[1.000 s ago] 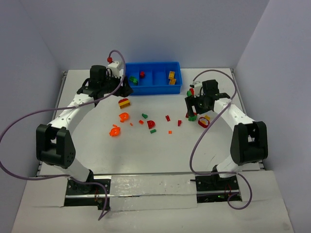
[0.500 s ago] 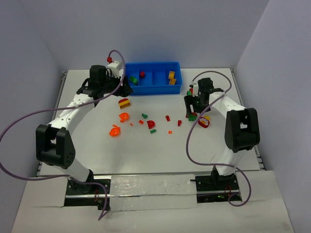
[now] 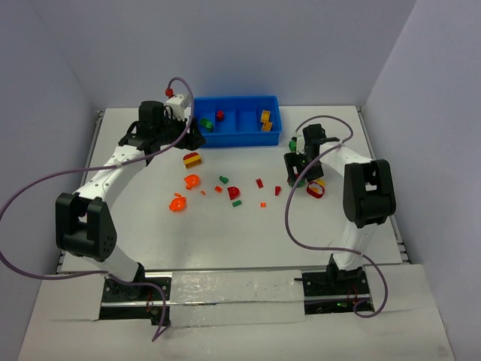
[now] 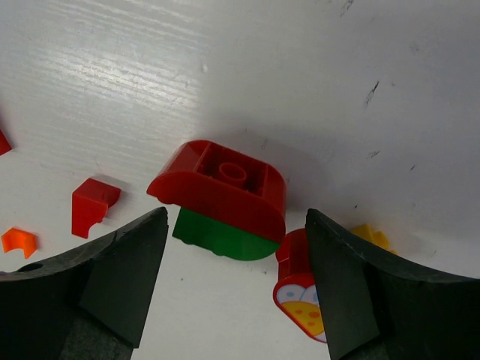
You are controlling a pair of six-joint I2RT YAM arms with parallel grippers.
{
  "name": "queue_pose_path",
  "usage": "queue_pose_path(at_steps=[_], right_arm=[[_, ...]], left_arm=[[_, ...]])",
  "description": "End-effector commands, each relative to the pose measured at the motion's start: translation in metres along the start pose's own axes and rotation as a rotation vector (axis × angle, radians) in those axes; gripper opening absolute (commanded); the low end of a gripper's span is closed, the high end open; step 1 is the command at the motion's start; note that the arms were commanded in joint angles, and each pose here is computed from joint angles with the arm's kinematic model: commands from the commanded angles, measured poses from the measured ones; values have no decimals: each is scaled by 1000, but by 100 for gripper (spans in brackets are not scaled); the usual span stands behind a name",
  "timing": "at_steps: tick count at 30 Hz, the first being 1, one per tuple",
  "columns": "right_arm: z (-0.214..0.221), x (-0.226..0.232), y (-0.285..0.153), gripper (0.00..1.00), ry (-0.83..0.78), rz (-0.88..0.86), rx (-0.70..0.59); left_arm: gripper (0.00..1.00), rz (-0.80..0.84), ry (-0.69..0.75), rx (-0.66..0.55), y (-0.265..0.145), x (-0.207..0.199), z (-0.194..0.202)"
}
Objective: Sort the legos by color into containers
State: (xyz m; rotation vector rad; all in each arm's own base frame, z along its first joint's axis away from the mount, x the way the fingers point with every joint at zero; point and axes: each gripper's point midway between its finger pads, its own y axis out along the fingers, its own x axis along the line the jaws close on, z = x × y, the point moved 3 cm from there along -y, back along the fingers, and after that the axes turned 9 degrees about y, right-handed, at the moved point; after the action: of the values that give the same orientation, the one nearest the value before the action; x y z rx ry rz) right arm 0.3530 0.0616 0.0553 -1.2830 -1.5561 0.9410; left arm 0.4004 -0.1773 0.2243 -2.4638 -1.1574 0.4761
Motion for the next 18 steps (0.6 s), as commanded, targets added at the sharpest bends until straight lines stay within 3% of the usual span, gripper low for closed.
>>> queue_pose_path(at_steps=[1, 9, 15, 18], right_arm=[[-26, -3, -2, 78, -29, 13, -75], [-31, -3, -1, 62, -55, 7, -87], [-27, 3, -15, 42, -132, -40, -123], [-27, 6, -23, 40, -175, -59, -143]], left_arm=[[71, -10, 29, -45, -4, 1, -14], [71, 0, 30, -33, -2, 0, -11], [69, 77, -11, -2, 0, -11, -4], [68, 146, -57, 10, 0, -22, 0]])
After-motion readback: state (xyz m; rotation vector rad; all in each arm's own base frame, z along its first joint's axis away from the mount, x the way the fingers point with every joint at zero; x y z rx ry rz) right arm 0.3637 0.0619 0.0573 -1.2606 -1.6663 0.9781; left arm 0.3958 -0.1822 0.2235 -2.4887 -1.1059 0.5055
